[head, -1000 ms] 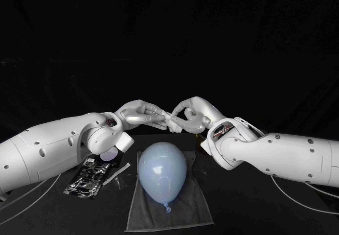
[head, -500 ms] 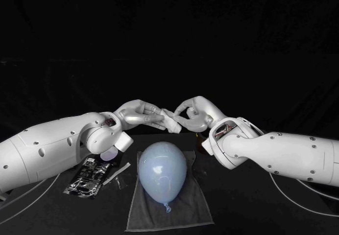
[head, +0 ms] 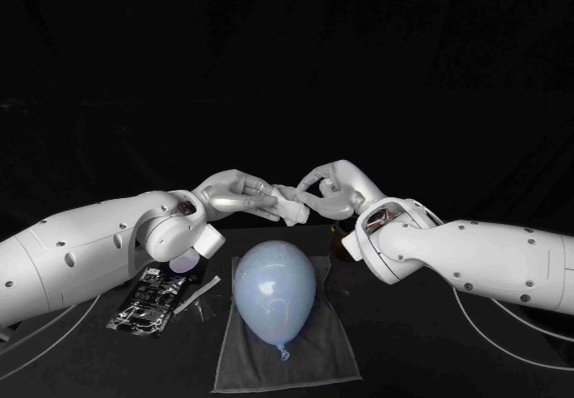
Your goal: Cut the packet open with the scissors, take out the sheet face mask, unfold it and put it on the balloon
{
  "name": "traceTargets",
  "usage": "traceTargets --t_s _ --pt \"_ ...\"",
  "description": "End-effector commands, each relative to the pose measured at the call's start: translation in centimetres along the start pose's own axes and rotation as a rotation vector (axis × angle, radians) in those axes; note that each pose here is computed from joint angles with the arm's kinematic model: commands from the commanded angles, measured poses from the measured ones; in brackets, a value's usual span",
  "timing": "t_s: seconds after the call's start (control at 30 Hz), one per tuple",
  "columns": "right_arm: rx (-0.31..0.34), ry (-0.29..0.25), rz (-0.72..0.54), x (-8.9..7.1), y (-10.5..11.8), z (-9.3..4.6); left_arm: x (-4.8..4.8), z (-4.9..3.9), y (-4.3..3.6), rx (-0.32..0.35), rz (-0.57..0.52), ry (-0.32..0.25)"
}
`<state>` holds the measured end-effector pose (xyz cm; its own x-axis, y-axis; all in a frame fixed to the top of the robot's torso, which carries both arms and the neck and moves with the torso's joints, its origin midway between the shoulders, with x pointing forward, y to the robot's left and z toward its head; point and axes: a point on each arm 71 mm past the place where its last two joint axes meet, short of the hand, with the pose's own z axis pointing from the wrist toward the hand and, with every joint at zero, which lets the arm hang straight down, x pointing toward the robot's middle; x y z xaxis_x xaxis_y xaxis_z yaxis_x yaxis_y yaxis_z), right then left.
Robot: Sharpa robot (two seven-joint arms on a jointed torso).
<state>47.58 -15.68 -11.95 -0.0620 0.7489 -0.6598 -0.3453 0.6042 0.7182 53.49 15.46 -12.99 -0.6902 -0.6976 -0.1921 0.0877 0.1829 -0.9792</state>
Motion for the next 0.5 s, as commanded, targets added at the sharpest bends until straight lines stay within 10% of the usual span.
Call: traceTargets --t_s 0.03,0.5 --pt "-0.011 -0.044 0.019 -0.5 -0.1 0.1 0.09 0.02 -0.15 0.012 0.0 0.003" --pt "0.063 -0.064 0.023 -2.0 -1.8 0.2 -0.45 -0.41 0.06 0.007 -0.021 -0.015"
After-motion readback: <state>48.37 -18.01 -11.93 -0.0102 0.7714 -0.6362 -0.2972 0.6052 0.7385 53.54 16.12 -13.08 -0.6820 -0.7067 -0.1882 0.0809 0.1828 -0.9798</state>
